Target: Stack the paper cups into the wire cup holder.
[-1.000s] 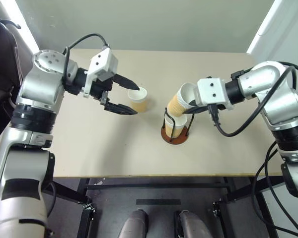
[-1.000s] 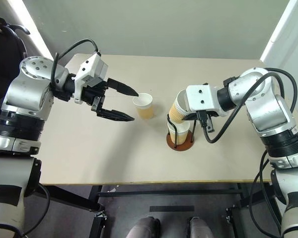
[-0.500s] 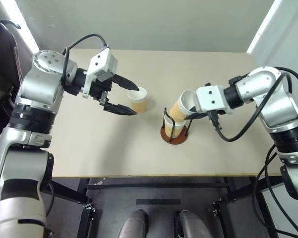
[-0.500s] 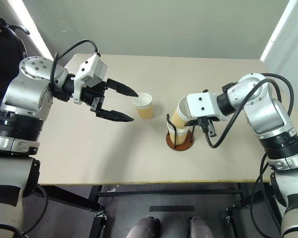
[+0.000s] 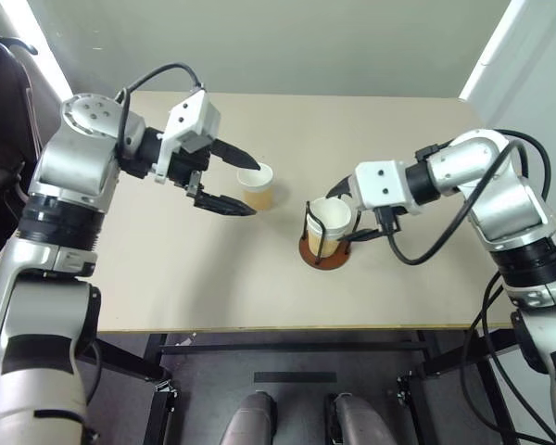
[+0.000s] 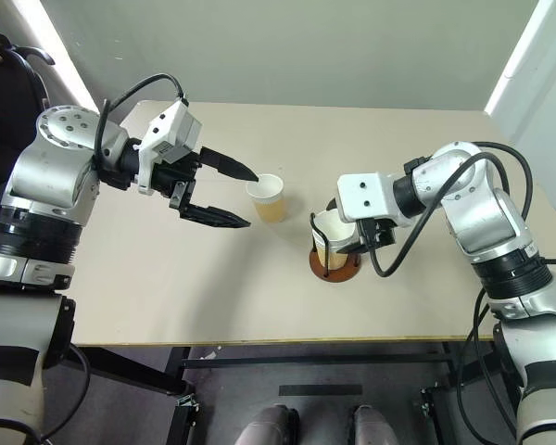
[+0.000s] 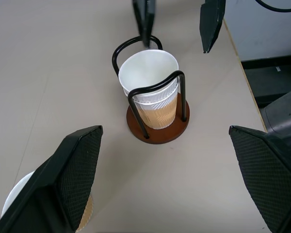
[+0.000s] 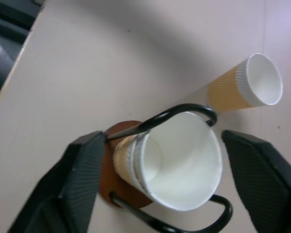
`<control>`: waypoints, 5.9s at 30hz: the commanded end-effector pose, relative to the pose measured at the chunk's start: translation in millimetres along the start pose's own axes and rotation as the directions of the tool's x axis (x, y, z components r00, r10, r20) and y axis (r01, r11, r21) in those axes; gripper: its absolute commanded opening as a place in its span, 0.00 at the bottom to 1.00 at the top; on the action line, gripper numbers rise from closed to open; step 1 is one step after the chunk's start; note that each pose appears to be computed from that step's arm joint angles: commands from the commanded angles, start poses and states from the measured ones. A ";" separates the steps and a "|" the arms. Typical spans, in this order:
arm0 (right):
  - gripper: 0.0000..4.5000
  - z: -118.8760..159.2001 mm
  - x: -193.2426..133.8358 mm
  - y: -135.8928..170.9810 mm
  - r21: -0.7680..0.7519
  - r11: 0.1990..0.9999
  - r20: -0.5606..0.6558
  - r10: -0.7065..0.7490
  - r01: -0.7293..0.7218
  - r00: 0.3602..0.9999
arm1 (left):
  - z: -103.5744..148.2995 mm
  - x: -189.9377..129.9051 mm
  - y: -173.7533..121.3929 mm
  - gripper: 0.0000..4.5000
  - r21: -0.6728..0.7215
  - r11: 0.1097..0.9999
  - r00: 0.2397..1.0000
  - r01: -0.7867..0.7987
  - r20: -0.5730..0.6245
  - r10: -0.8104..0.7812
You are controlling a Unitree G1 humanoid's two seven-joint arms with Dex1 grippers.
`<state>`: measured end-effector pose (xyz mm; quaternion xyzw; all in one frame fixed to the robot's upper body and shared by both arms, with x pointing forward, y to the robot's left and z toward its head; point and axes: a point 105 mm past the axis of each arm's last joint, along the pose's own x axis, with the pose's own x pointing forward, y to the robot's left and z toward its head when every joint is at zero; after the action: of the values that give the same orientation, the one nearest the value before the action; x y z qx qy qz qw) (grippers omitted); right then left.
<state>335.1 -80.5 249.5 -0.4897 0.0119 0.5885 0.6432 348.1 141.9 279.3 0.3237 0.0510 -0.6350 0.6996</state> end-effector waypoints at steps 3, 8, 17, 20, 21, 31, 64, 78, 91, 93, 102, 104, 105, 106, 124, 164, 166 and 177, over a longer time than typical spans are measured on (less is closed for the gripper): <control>0.84 38.3 -44.4 -37.9 0.102 0.969 0.179 -0.239 0.223 0.954 | 3.3 -8.4 31.0 1.00 0.184 0.967 0.976 -0.178 -0.091 0.197; 0.84 58.0 -62.4 -36.4 0.186 0.953 0.279 -0.284 0.239 0.917 | -12.2 -3.5 35.4 1.00 0.286 0.945 0.956 -0.158 -0.194 0.218; 0.84 68.9 -93.4 -37.8 0.289 0.920 0.340 -0.358 0.266 0.869 | -33.7 19.2 44.7 1.00 0.383 0.917 0.919 -0.108 -0.312 0.239; 0.84 70.9 -100.8 -39.7 0.307 0.910 0.350 -0.379 0.278 0.857 | -41.4 23.6 49.1 1.00 0.410 0.907 0.899 -0.101 -0.353 0.259; 0.84 70.7 -102.0 -39.5 0.311 0.908 0.349 -0.383 0.280 0.856 | -43.1 24.8 50.7 1.00 0.417 0.903 0.894 -0.102 -0.360 0.267; 0.84 53.3 -101.9 -22.9 0.315 0.915 0.300 -0.348 0.253 0.888 | -61.1 26.3 61.6 1.00 0.469 0.877 0.830 -0.107 -0.444 0.338; 0.84 41.3 -102.9 -1.6 0.276 0.936 0.291 -0.299 0.219 0.909 | -86.8 56.8 65.8 1.00 0.480 0.867 0.784 -0.134 -0.484 0.389; 0.84 36.8 -101.6 1.0 0.286 0.932 0.274 -0.301 0.222 0.913 | -90.1 66.3 62.6 0.30 0.479 0.872 0.785 -0.103 -0.499 0.367; 0.84 28.0 -101.9 8.4 0.304 0.932 0.235 -0.275 0.198 0.932 | 0.8 56.2 78.0 0.00 0.429 0.879 0.919 -0.209 -0.221 0.326; 0.84 24.5 -102.4 12.9 0.316 0.932 0.209 -0.252 0.179 0.945 | 17.1 54.5 79.0 0.00 0.410 0.885 0.935 -0.219 -0.169 0.310; 0.84 18.3 -99.0 24.6 0.322 0.933 0.142 -0.214 0.160 0.966 | 79.5 57.8 65.8 0.00 0.362 0.922 0.991 -0.134 0.023 0.135; 0.84 19.5 -97.4 25.7 0.326 0.932 0.142 -0.215 0.160 0.966 | 84.6 57.8 57.4 0.00 0.345 0.936 0.998 -0.065 0.031 0.058; 0.84 19.7 -96.9 26.1 0.330 0.930 0.140 -0.217 0.161 0.966 | 86.3 56.6 53.1 0.00 0.333 0.942 0.999 -0.030 0.034 0.020; 0.84 19.8 -96.7 26.4 0.333 0.929 0.138 -0.219 0.162 0.966 | 87.3 55.7 50.2 0.00 0.325 0.946 0.999 -0.007 0.036 -0.005; 0.84 20.2 -91.9 27.2 0.357 0.915 0.132 -0.248 0.188 0.960 | 75.7 52.8 10.5 0.00 0.210 0.953 0.975 0.220 -0.006 -0.224; 0.84 9.7 -98.7 28.7 0.296 0.926 0.033 -0.256 0.235 0.966 | 52.2 92.4 6.5 0.00 0.266 0.915 0.953 0.302 -0.092 -0.288; 0.84 8.9 -98.9 26.8 0.291 0.928 0.030 -0.254 0.235 0.967 | 51.3 92.2 6.4 0.00 0.265 0.915 0.953 0.304 -0.095 -0.289; 0.84 8.6 -98.4 28.6 0.296 0.928 0.036 -0.246 0.225 0.969 | 49.8 100.3 6.3 0.00 0.286 0.896 0.940 0.339 -0.154 -0.306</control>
<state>282.0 -153.4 286.4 -0.3515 0.0319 0.5221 0.7764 361.1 35.2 258.5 0.4273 0.0555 -0.7205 0.5434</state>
